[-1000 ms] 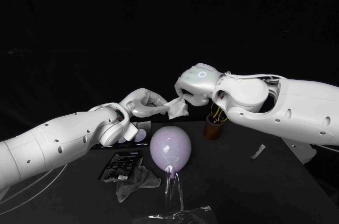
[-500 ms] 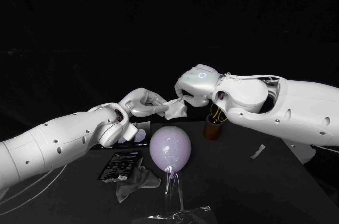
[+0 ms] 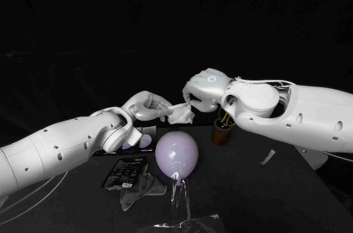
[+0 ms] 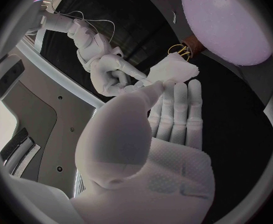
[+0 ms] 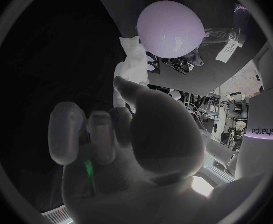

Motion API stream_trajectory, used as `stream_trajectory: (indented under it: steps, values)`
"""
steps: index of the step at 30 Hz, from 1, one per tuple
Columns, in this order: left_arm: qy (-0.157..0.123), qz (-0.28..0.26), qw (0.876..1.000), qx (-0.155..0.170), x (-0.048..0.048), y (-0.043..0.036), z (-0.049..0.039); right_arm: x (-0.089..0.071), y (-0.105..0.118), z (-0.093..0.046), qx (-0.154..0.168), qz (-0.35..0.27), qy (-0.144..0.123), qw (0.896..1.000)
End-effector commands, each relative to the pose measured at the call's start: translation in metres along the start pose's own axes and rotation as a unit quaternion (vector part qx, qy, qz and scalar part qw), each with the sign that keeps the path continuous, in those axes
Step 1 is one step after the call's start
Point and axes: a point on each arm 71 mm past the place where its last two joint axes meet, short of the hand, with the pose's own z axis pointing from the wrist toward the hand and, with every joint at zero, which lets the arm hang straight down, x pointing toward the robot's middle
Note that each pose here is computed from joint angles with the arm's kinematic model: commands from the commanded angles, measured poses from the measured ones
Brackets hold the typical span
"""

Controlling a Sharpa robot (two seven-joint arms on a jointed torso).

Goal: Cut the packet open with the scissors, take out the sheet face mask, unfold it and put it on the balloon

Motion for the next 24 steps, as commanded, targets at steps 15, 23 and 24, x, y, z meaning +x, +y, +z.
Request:
stream_trajectory:
  steps: [15,23,24]
  values:
    - [-0.012,0.007,1.000,-0.015,-0.0039,0.0030,-0.0002,-0.0011,-0.0085,-0.0050,0.041,0.086,-0.012,0.995]
    - [-0.014,0.004,1.000,-0.016,-0.0038,0.0029,0.0000,0.0008,-0.0089,-0.0045,0.049,0.129,-0.001,0.990]
    - [-0.014,0.004,1.000,-0.016,-0.0039,0.0029,0.0000,0.0010,-0.0089,-0.0043,0.049,0.132,0.000,0.990]
